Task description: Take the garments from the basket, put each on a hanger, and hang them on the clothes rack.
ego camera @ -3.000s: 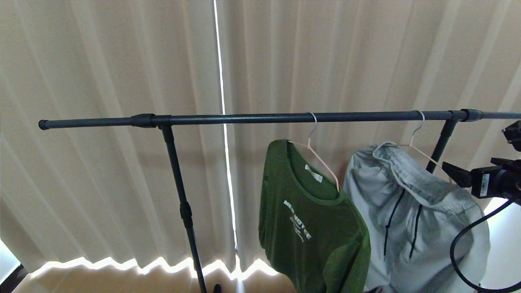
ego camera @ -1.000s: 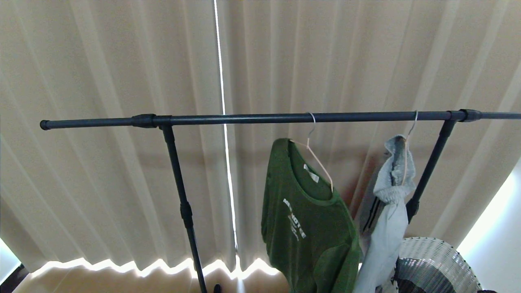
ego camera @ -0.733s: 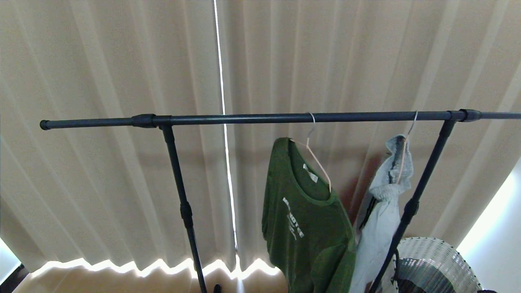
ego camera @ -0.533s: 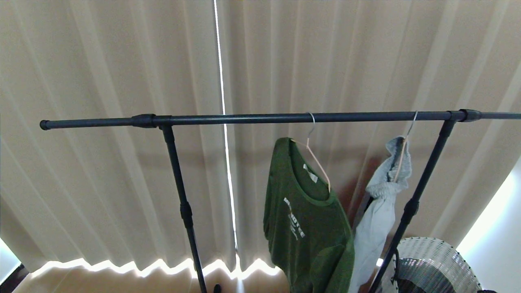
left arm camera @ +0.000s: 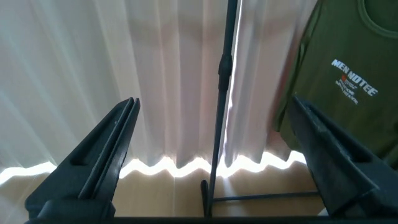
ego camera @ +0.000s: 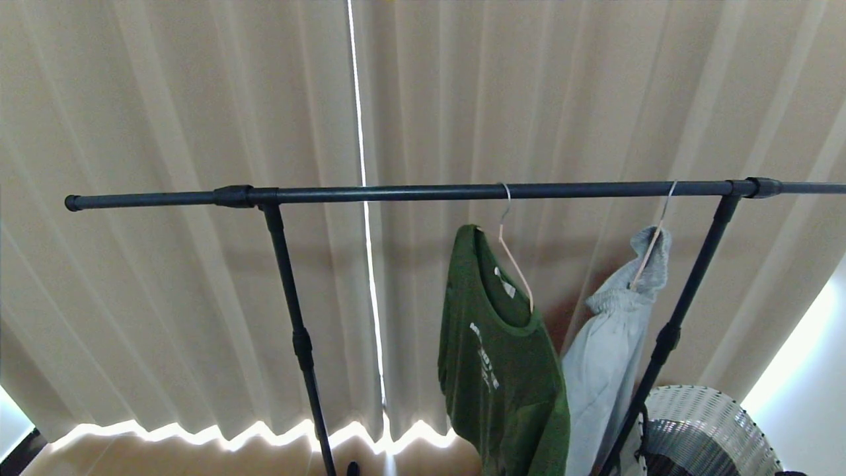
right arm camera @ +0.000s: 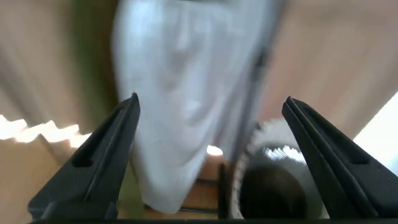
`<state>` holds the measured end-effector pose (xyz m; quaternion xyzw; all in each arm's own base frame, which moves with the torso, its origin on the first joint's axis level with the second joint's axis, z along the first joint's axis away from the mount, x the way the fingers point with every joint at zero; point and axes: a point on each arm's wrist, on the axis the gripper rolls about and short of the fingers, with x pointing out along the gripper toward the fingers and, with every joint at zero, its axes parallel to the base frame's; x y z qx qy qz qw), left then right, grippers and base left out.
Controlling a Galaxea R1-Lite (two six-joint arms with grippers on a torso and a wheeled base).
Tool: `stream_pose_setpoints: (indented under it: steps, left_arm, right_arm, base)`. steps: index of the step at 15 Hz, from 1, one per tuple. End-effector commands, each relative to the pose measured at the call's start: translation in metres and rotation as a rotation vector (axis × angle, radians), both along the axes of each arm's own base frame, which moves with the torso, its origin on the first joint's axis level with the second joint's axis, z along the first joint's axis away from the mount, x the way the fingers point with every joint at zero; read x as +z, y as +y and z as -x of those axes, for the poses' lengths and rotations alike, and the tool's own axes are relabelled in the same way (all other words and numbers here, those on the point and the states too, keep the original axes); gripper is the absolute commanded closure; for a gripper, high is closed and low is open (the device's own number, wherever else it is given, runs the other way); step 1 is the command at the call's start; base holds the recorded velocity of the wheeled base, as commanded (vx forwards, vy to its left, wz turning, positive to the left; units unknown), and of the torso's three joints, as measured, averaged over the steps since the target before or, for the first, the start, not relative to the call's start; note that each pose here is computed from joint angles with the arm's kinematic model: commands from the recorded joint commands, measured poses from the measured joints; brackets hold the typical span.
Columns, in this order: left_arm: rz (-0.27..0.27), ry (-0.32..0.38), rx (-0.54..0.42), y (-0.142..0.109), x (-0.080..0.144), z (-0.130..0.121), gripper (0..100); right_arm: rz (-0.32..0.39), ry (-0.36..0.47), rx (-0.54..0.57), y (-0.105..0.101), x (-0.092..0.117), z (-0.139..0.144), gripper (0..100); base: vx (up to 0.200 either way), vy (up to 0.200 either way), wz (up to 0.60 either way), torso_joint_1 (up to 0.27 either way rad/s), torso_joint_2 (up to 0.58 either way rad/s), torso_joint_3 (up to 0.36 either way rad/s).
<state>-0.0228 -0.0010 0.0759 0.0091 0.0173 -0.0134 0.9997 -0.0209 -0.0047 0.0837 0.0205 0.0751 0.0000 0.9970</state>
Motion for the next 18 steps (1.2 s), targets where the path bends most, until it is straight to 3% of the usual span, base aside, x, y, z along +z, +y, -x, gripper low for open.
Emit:
stream_pose_setpoints:
  steps: [1,4,6,7,10,12,18]
  left_arm:
    - [-0.001,-0.003,0.000,0.0000,0.0000,0.0002,0]
    - [-0.001,-0.003,0.000,0.0000,0.0000,0.0002,0]
    - [-0.001,-0.001,0.000,0.0000,-0.0004,0.0001,0]
    - [-0.001,-0.001,0.000,0.0000,-0.0001,0.0002,0]
    - [-0.001,-0.001,0.000,0.0000,-0.0004,0.0001,0]
    - [-0.001,-0.003,0.000,0.0000,0.0000,0.0002,0]
    - [-0.001,-0.003,0.000,0.0000,0.0000,0.0002,0]
  right_arm:
    - [-0.011,0.010,-0.059,-0.0010,-0.0001,-0.0002,0]
    - [0.043,0.030,-0.183,0.0000,0.0008,-0.0008,0]
    - [0.052,-0.023,-0.206,0.0011,-0.0005,0.0037,0]
    - [0.038,-0.084,-0.183,0.0006,-0.0040,0.0076,0]
    - [0.029,-0.091,-0.147,0.0013,-0.0058,0.0060,0]
    - [0.039,-0.091,-0.048,0.0035,-0.0063,0.0055,0]
    - [0.037,-0.091,-0.045,0.0036,-0.0063,0.0055,0]
  base:
    - [0.000,0.000,0.00,0.000,0.00,0.000]
    - [0.000,0.000,0.00,0.000,0.00,0.000]
    - [0.000,0.000,0.00,0.000,0.00,0.000]
    - [0.000,0.000,0.00,0.000,0.00,0.000]
    - [0.000,0.000,0.00,0.000,0.00,0.000]
    - [0.000,0.000,0.00,0.000,0.00,0.000]
    - [0.000,0.000,0.00,0.000,0.00,0.000]
